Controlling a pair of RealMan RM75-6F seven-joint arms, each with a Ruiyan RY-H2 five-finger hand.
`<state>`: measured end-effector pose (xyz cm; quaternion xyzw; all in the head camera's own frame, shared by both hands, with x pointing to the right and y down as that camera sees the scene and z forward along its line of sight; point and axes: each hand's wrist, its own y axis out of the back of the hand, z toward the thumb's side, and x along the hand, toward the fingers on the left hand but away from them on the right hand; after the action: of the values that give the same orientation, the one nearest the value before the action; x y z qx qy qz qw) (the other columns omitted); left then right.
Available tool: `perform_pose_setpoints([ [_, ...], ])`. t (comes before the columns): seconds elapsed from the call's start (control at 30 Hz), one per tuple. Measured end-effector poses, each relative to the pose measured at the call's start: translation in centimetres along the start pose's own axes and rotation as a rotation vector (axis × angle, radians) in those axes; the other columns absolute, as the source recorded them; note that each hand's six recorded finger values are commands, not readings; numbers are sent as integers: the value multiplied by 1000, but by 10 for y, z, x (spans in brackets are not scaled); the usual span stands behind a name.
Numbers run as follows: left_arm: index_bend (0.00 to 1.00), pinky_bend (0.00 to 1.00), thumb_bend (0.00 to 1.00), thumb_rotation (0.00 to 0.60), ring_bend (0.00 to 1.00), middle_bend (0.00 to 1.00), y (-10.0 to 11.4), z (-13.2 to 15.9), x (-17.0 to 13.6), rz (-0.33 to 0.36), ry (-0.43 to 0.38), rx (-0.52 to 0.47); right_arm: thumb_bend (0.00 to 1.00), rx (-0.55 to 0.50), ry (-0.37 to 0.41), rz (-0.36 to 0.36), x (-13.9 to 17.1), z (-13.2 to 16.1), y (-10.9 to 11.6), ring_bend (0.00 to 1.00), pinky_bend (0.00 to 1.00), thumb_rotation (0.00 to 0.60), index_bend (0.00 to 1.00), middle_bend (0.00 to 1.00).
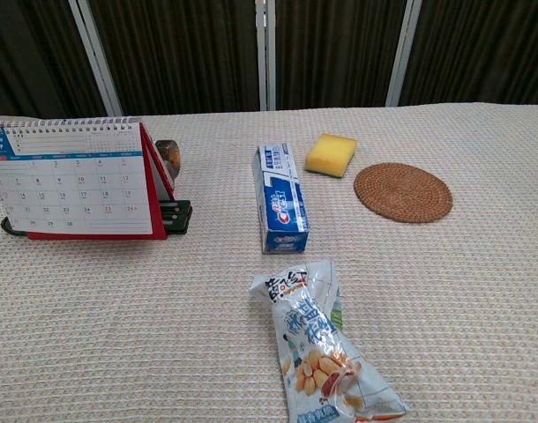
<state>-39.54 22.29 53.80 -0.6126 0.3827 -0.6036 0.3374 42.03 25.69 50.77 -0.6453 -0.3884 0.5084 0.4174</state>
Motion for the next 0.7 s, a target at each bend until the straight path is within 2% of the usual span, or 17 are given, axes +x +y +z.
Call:
perform_pose_setpoints([
  [0.4,0,2,88,600,0,0,-6,-3,2,-17,11,7,34,-2,3,0,0,1,0,0,0,600,0,0],
  [0.43,0,50,105,600,9,0,-7,-3,3,-20,12,9,34,-2,2,0,0,1,0,0,0,600,0,0],
  [0.5,0,228,177,600,162,113,-9,-3,5,-24,15,12,34,-2,-1,0,0,1,0,0,0,600,0,0],
  [0.57,0,497,356,600,498,442,-11,-4,8,-20,23,11,34,-4,-4,-2,0,1,1,0,0,600,0,0],
  [0.63,0,581,499,600,634,605,-14,-6,11,-15,37,5,35,-6,-4,-3,0,1,2,0,0,600,0,0],
  [0.7,0,607,581,600,672,644,-19,-7,14,-29,52,-12,34,-6,-2,-4,0,1,2,0,0,600,0,0],
])
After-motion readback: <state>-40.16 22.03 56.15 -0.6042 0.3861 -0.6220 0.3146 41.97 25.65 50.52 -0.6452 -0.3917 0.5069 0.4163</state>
